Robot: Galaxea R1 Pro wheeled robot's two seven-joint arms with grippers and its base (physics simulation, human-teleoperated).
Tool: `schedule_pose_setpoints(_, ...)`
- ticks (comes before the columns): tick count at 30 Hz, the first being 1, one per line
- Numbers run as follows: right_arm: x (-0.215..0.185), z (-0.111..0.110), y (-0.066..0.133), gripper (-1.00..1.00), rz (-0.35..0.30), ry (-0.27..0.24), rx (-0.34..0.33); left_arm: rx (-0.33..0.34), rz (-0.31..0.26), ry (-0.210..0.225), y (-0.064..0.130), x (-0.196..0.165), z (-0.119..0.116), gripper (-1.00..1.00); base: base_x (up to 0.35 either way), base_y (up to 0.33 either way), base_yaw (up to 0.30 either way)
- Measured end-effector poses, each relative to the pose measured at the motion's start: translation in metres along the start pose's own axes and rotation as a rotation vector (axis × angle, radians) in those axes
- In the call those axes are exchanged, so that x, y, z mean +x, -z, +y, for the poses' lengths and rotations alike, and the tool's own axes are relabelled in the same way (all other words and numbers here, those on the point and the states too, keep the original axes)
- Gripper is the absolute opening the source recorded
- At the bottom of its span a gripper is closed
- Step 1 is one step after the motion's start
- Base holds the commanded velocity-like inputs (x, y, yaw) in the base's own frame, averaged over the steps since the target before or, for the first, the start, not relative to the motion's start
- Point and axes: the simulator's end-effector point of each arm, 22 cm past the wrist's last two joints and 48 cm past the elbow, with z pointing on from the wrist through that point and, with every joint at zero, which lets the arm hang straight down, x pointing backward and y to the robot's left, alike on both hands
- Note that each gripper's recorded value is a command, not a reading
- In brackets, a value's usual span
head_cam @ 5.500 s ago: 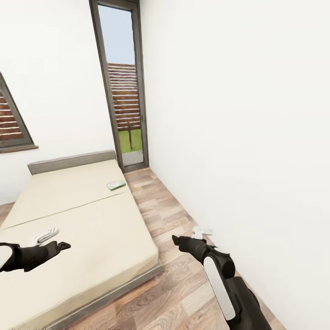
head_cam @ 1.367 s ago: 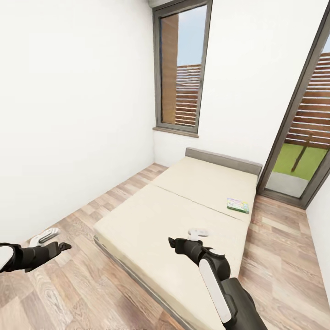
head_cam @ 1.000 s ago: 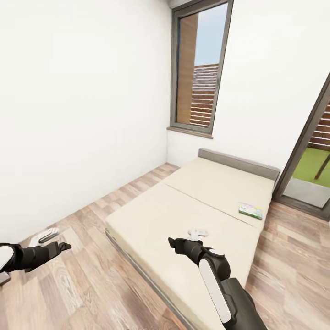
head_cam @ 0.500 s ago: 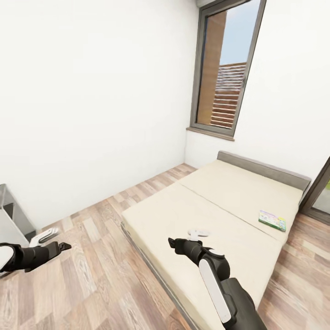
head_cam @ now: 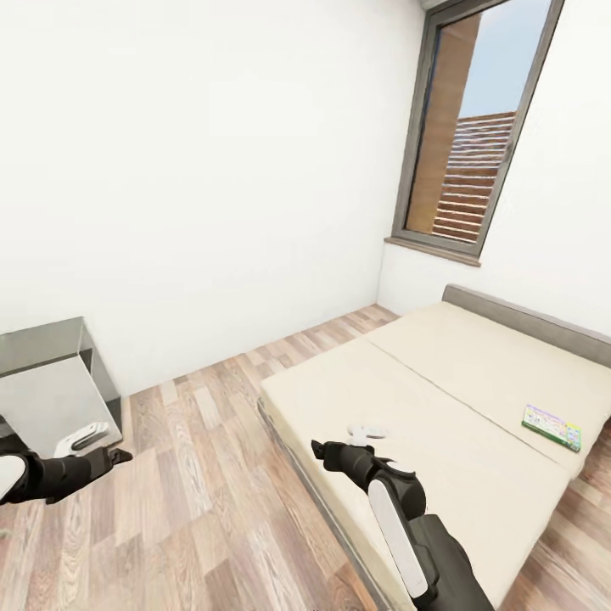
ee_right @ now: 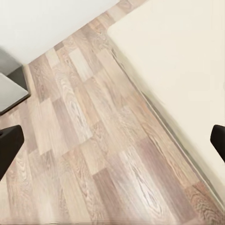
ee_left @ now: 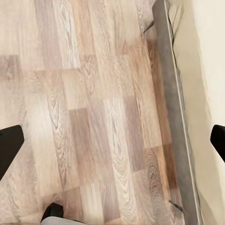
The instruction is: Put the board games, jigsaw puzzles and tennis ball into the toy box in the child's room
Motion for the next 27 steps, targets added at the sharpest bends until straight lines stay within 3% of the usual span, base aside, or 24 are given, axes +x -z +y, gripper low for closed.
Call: schedule_pose_setpoints(27, 0.0002, -0.0003, -0.0001, 1.00, 0.001, 0.000, 0.000, 0.000, 0.000, 0.000, -0.0001, 0.0001, -0.0001, 1.00, -0.030, -0.058, 0.293)
